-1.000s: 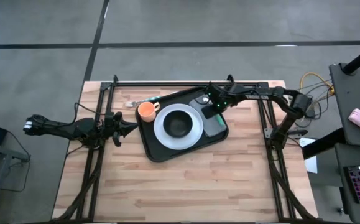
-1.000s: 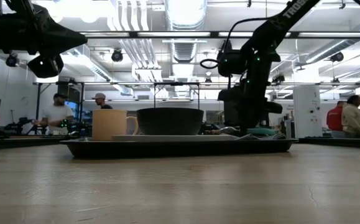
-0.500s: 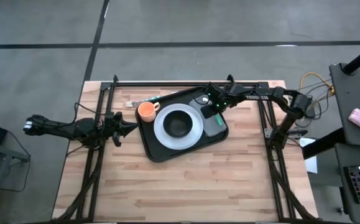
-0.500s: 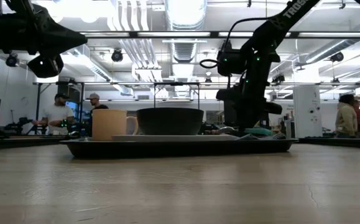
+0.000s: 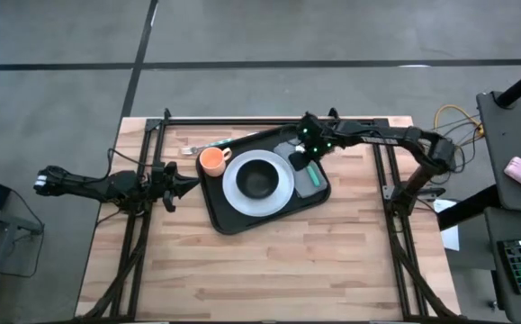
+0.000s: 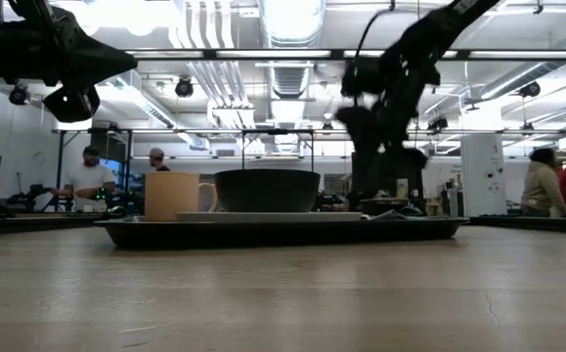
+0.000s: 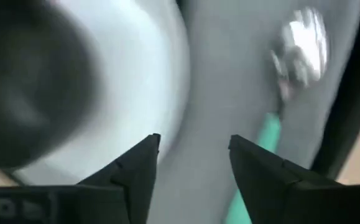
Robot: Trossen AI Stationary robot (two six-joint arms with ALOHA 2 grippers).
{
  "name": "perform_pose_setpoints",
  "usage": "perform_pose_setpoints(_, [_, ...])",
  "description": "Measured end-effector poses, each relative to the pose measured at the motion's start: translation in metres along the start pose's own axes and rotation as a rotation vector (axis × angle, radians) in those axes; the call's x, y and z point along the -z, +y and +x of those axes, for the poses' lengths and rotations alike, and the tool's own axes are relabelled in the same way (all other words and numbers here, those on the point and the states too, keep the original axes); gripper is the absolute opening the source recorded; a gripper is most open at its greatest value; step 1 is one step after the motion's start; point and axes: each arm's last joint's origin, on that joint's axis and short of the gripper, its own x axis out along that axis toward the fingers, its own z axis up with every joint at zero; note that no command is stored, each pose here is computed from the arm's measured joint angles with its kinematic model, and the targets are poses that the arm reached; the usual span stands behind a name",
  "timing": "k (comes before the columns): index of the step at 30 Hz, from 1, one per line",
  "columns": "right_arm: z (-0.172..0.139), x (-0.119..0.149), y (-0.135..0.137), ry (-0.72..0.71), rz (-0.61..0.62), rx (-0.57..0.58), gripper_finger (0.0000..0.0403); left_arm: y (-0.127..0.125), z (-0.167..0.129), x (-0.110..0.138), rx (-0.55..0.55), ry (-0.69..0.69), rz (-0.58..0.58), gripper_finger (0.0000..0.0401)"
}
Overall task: Set up tray
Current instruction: Put the light blue fork on the gray napkin to the left of the light blue spoon on the black tray
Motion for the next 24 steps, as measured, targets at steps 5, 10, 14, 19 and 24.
perform_pose_setpoints(5, [-0.054,0.003,0.022,-0.29,-0.282,-0.068,0.0195,0.0,0.0,0.0,-0.001,0.0,0.004,0.0])
perform_pose_setpoints(10, [-0.106,0.031,0.026,-0.598,-0.497,-0.204,0.0166,0.0,0.0,0.0,0.0,0.0,0.004,0.0])
perform_pose_setpoints(14, [-0.128,0.064,0.012,-0.773,-0.592,-0.403,0.0129,0.0,0.0,0.0,-0.001,0.0,0.004,0.0])
perform_pose_setpoints(19, [-0.13,0.107,-0.01,-0.798,-0.725,-0.648,0.0074,0.0,0.0,0.0,0.0,0.001,0.092,0.0])
perform_pose_setpoints(24, [-0.121,0.142,-0.032,-0.771,-0.808,-0.771,0.0021,0.0,0.0,0.0,0.01,0.004,0.349,0.0])
